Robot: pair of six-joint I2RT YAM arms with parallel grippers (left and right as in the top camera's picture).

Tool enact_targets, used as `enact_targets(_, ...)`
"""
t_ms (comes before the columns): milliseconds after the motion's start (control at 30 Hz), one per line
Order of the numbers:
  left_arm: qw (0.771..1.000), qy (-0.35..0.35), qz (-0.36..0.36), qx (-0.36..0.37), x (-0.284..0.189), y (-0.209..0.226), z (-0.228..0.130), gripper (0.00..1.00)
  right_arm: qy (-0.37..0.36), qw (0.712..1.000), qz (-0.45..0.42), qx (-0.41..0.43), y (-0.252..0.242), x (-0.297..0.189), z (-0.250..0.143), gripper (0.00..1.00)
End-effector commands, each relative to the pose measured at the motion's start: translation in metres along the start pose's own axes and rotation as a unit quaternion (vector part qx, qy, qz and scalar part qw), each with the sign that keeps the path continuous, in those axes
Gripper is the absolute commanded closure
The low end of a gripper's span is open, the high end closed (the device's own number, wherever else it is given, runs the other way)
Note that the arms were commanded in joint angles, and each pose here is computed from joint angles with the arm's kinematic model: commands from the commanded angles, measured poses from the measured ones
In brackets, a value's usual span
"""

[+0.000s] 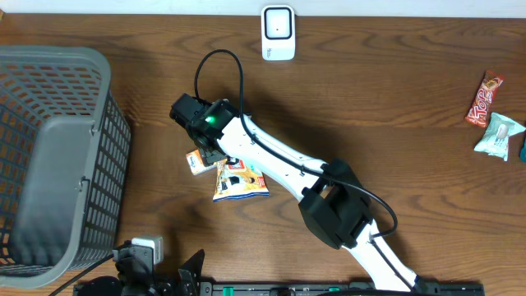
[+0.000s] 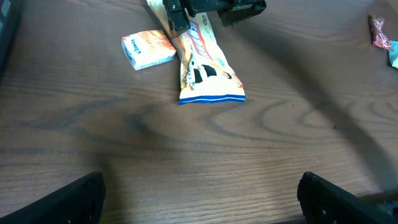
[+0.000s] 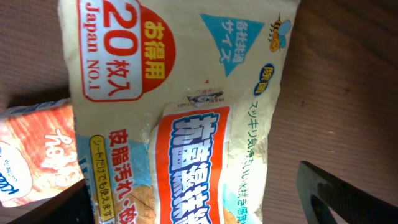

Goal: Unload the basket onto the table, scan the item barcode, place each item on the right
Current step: 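Grasp the snack bag with the right gripper and lift it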

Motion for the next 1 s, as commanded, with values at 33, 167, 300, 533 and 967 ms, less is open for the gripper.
enact_targets(33,1.0,-0.004,-0.004,0.012,-0.002,-0.001,0.0,0.02,-0.024,0.999,-0.023,0.025,-0.008,-0.012,0.004,0.11)
enact_targets(167,1.0,-0.004,-0.004,0.012,-0.002,-0.001,0.0,0.02,-0.014,0.999,-0.028,0.037,-0.007,0.0,-0.001,0.13)
enact_targets(300,1.0,-0.004,-0.004,0.012,-0.002,-0.001,0.0,0.02,-0.006,0.998,-0.032,0.045,-0.007,0.013,-0.007,0.14)
enact_targets(533,1.0,-0.004,-0.004,0.012,-0.002,-0.001,0.0,0.02,0.008,0.998,-0.039,0.049,-0.007,0.025,-0.016,0.15)
enact_targets(967,1.0,-0.004,-0.004,0.012,-0.002,-0.001,0.0,0.02,0.005,0.998,-0.038,0.059,-0.007,0.025,-0.015,0.41)
Point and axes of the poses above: each gripper's point midway between its finger pads, its own x axis out along the fingers, its own y axis along the line the jaws close on, z = x × y, the point moved 10 cm from there along -x, back along the fingers, and after that the axes turned 10 degrees about -x, right-handed, at the moved point
